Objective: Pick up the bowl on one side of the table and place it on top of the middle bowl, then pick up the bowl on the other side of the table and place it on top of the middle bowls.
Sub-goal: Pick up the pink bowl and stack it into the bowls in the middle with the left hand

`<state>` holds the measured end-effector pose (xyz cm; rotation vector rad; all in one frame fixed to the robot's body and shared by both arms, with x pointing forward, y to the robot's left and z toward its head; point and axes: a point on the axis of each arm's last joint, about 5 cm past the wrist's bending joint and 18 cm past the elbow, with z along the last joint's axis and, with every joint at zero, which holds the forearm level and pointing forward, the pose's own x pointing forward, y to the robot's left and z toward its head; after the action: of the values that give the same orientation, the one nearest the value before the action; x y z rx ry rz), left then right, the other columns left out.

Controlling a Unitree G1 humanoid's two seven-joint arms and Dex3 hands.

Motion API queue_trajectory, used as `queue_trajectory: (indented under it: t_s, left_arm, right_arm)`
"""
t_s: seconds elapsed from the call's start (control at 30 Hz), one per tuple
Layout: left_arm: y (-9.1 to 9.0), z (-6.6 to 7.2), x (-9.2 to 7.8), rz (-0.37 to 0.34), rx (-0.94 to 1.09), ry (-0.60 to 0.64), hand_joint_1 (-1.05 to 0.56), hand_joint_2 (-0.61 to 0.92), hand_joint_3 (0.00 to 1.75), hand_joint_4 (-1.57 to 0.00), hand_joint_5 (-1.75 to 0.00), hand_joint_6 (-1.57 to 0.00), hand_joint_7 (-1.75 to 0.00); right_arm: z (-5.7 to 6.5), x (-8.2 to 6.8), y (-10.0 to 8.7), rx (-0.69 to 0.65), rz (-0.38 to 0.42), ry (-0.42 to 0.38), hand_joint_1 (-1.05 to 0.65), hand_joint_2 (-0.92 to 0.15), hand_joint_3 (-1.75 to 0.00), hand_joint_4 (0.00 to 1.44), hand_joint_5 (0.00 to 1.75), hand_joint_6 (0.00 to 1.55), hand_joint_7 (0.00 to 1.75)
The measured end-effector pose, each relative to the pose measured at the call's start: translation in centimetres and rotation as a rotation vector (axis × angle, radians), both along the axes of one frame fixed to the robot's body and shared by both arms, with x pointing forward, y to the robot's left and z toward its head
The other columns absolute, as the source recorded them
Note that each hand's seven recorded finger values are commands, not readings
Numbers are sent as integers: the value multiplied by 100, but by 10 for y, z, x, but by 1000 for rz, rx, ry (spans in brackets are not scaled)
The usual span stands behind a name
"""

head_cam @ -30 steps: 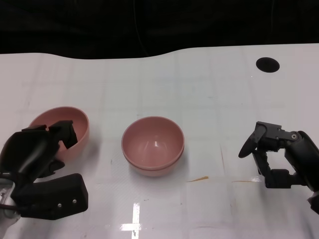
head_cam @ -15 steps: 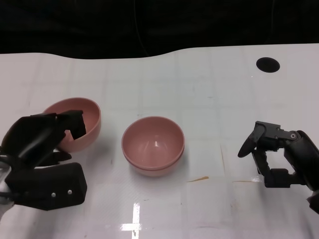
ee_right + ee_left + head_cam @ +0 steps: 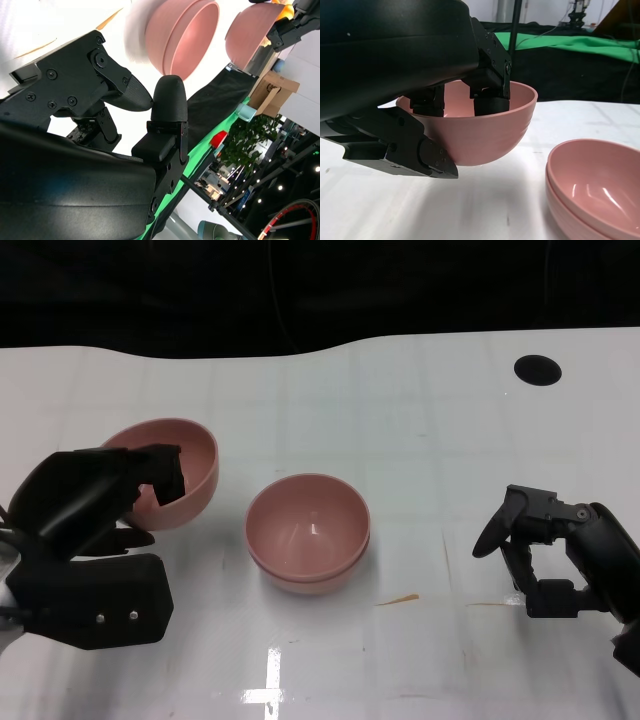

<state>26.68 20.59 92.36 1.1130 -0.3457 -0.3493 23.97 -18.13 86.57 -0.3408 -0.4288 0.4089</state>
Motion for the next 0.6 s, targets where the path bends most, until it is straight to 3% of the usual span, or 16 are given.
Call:
queue_trajectory:
  t_s: [0.03,0.13,0.33,0.6]
  left_arm:
    - [-1,2,1,-7,2,-4,9,87,17,-73,-175,-67,-157]
    - [-4,7,3,-27,7,-22,8,86,18,-72,-175,-71,-149]
    - [-7,13,6,-64,22,-35,7,84,18,-70,-175,-62,-163]
    - [-15,27,10,-131,25,-94,11,83,15,-74,-175,-73,-149]
  right_arm:
    - [0,0,0,0,0,0,-9,-52,-124,90,175,78,150]
    - [0,0,0,-2,0,0,-9,-52,-124,90,175,78,150]
    - [-1,0,0,-2,-4,2,-9,-52,-124,90,175,79,150]
    - [-2,0,0,-3,-5,13,-8,-52,-125,90,175,78,150]
